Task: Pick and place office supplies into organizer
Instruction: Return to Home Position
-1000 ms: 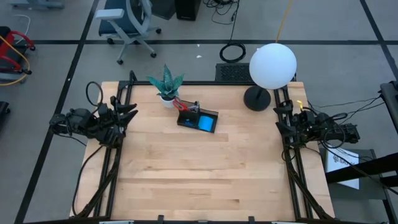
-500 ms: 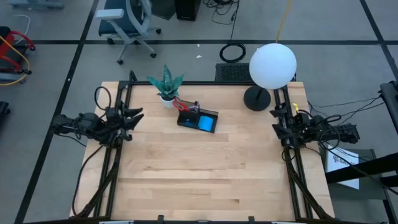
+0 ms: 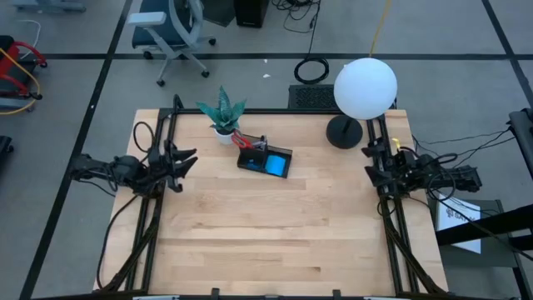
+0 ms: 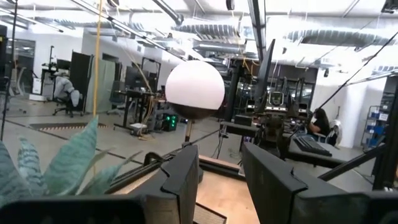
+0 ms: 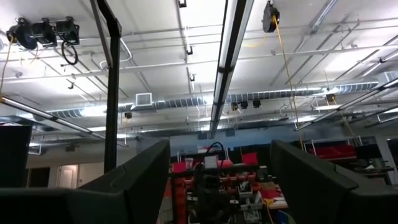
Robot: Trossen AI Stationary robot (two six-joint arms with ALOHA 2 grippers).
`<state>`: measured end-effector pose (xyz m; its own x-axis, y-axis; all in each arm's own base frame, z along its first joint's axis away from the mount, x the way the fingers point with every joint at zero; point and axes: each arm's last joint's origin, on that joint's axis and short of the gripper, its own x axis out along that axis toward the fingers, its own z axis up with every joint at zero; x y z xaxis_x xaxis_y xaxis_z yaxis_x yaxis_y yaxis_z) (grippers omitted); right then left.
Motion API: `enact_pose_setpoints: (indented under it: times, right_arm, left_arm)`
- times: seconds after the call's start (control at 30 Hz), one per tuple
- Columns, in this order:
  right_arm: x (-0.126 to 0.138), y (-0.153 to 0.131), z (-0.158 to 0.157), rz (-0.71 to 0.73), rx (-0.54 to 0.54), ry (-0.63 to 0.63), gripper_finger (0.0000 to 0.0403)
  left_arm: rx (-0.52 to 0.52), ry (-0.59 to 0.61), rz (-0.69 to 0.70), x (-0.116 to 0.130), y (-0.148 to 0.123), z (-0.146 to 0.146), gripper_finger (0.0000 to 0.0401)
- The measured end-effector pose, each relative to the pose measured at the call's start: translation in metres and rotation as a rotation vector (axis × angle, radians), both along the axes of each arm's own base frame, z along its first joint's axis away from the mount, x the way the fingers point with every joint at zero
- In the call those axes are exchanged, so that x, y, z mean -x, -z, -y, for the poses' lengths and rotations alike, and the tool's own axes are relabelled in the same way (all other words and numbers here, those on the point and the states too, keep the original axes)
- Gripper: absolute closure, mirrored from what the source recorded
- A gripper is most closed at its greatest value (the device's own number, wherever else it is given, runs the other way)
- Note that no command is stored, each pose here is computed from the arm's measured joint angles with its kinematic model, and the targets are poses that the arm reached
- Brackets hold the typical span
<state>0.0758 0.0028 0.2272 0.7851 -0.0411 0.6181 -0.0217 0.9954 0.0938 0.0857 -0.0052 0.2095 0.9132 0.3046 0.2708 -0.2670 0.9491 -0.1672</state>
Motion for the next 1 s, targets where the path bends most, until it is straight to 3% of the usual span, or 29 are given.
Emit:
enact_pose_setpoints:
  times: [0.17,0.4,1.0]
  right_arm:
    - [-0.001,0.001,0.000,-0.012,0.000,0.000,0.0135]
    - [-0.001,0.001,0.000,-0.015,0.001,0.000,0.0131]
    - [-0.001,0.002,0.000,-0.016,0.014,0.015,0.0135]
  left_arm:
    - [0.010,0.012,0.017,-0.004,0.013,0.001,0.0270]
    - [-0.046,0.136,0.060,-0.003,0.009,0.005,0.0270]
    - [-0.060,0.053,0.019,-0.009,0.012,-0.007,0.0269]
